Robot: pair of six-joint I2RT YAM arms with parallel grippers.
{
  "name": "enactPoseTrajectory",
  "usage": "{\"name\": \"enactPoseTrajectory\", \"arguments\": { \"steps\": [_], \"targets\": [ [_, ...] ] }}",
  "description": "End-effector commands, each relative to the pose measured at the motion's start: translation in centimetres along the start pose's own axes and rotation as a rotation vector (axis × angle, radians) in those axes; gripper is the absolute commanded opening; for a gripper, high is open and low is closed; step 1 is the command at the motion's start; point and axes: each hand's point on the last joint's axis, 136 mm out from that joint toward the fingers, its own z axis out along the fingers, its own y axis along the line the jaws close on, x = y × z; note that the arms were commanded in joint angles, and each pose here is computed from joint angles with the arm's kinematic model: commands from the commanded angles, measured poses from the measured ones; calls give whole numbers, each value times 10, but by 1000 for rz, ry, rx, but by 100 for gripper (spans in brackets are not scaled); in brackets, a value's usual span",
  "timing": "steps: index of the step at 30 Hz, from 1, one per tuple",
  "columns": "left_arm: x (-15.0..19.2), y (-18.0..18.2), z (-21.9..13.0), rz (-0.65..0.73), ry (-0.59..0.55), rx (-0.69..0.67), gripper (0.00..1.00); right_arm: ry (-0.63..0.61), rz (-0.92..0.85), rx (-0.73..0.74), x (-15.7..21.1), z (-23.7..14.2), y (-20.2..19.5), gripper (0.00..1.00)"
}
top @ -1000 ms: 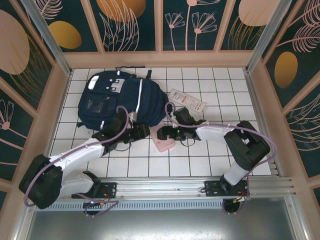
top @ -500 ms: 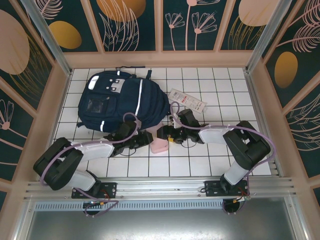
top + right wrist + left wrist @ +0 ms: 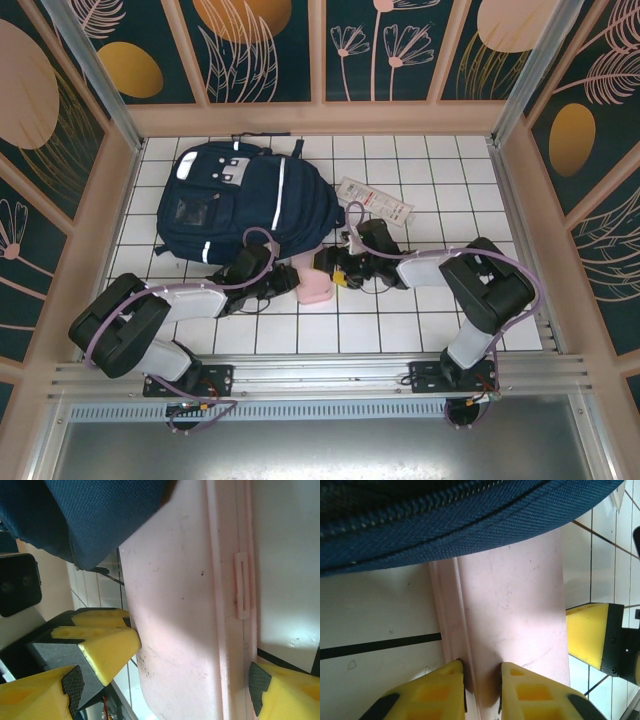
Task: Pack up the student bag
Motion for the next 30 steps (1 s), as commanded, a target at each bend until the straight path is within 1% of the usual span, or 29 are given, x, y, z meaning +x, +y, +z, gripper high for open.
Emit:
{"name": "enactPoseTrajectory", "arguments": {
  "steps": [1, 4, 6, 10, 14, 19, 23, 26, 30],
  "targets": [
    [30, 14, 5, 21, 108, -15, 17, 99, -20, -183, 24, -1, 45, 85],
    [33, 7, 2, 38, 126, 23, 15, 108, -12, -209, 31, -4, 54, 84],
    [35, 2, 1, 55, 139, 47, 14, 111, -9, -178, 37, -5, 51, 83],
    [47, -3, 2, 80, 208, 85, 14, 80, -30, -32, 45, -11, 27, 82],
    [62, 1, 11, 97, 278, 79, 12, 35, -22, 106, 49, -23, -3, 82],
    [70, 3, 19, 120, 311, 53, 11, -84, 9, 306, 38, -45, -38, 84],
    [72, 9, 22, 127, 320, 26, 10, -126, 44, 325, 34, -52, -45, 84],
    [74, 13, 24, 125, 326, 17, 10, -139, 35, 341, 31, -55, -45, 83],
    [74, 13, 24, 124, 325, 15, 10, -190, 23, 363, 23, -67, -43, 83]
  ]
}}
